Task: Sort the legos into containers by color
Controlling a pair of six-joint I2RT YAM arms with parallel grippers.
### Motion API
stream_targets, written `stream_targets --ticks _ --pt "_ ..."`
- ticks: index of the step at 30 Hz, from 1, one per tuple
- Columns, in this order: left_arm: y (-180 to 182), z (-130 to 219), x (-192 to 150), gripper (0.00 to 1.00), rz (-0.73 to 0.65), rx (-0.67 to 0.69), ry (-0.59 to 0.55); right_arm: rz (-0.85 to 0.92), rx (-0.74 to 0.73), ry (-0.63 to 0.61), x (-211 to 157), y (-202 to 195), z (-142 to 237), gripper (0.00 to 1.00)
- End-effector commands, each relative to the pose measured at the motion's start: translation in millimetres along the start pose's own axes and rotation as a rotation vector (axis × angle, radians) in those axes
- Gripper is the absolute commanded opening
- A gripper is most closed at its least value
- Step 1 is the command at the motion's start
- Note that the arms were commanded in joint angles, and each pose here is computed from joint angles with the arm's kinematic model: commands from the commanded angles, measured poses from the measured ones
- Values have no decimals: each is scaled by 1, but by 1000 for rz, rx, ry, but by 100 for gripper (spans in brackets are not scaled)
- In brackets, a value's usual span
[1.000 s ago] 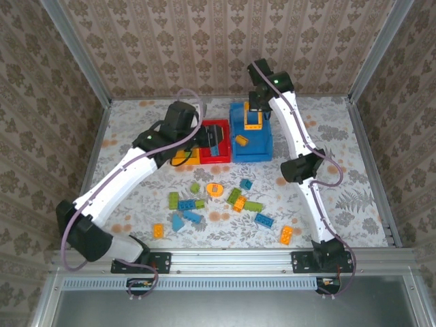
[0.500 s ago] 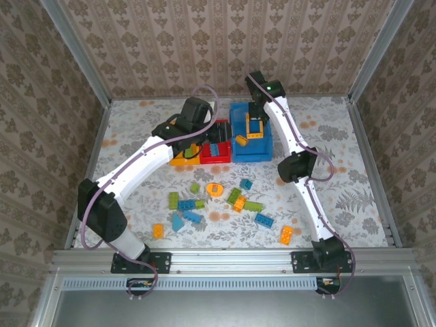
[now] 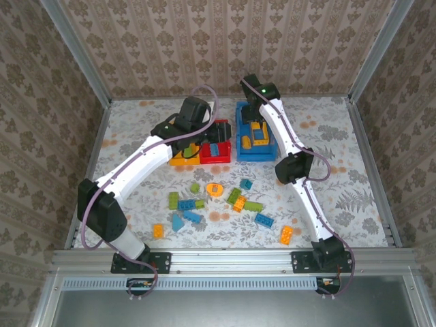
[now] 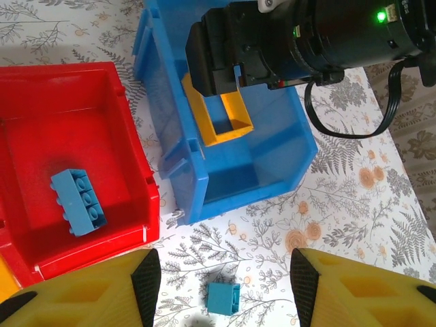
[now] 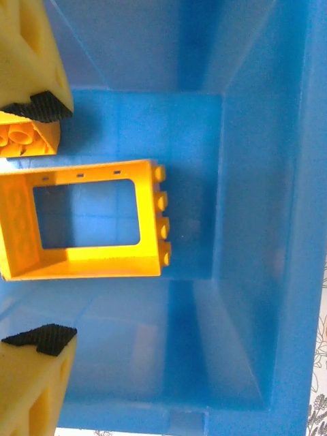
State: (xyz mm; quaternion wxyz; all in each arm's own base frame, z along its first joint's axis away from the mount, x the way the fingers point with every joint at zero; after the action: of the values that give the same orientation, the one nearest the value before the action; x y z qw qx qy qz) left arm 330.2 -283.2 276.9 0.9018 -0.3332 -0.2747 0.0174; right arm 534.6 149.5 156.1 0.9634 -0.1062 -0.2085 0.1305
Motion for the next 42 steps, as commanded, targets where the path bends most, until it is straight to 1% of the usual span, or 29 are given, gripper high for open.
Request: stream_targets --ticks 1,5,9,13,17,21,24,26,28,31,33,35,36,39,42 --pt "2 14 2 56 -16 -14 -11 20 4 -48 4 -20 50 85" --pt "7 16 3 56 -8 -10 -15 22 38 -27 -6 -28 80 89" --pt "10 16 1 56 -4 -16 -12 45 66 35 -32 -31 110 90" --pt "19 13 -4 57 6 -5 2 104 87 9 -65 -20 146 91" --pt "36 13 -14 57 28 23 24 87 132 -55 -102 -7 166 91" --pt "58 16 -33 57 54 82 52 53 233 -173 -138 14 173 89" --pt "78 21 -51 57 85 136 68 23 314 -320 -166 29 177 90" --pt "94 25 -65 58 110 177 80 -20 363 -396 -185 36 170 91" --pt "106 30 -77 59 127 215 85 -35 401 -434 -203 43 161 92" --pt "126 33 -95 61 143 270 104 -26 470 -456 -229 58 142 94" --pt "135 33 -105 62 134 289 124 13 528 -476 -244 70 134 96" --pt "142 31 -113 63 118 301 151 70 576 -524 -257 82 131 98" --pt "146 30 -117 63 115 313 165 94 591 -554 -261 86 132 99" --pt "156 27 -127 65 108 340 196 144 603 -635 -272 93 134 100" --pt "164 23 -133 66 109 358 206 156 593 -616 -274 95 133 100"
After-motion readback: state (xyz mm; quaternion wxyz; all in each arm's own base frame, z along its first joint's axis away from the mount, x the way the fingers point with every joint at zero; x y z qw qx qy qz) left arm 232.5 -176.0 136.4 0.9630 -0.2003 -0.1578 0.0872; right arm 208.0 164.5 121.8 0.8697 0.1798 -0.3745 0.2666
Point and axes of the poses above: each hand's point on the last joint's axis, 136 mm out from that joint toward the fingers, its own z axis back along the fingers, its own y axis along the line the jaws close on, x = y × z, the point moved 4 cm from there along z, back along the fingers, and after that the axes turned 15 degrees about z, right-handed, at the moved point
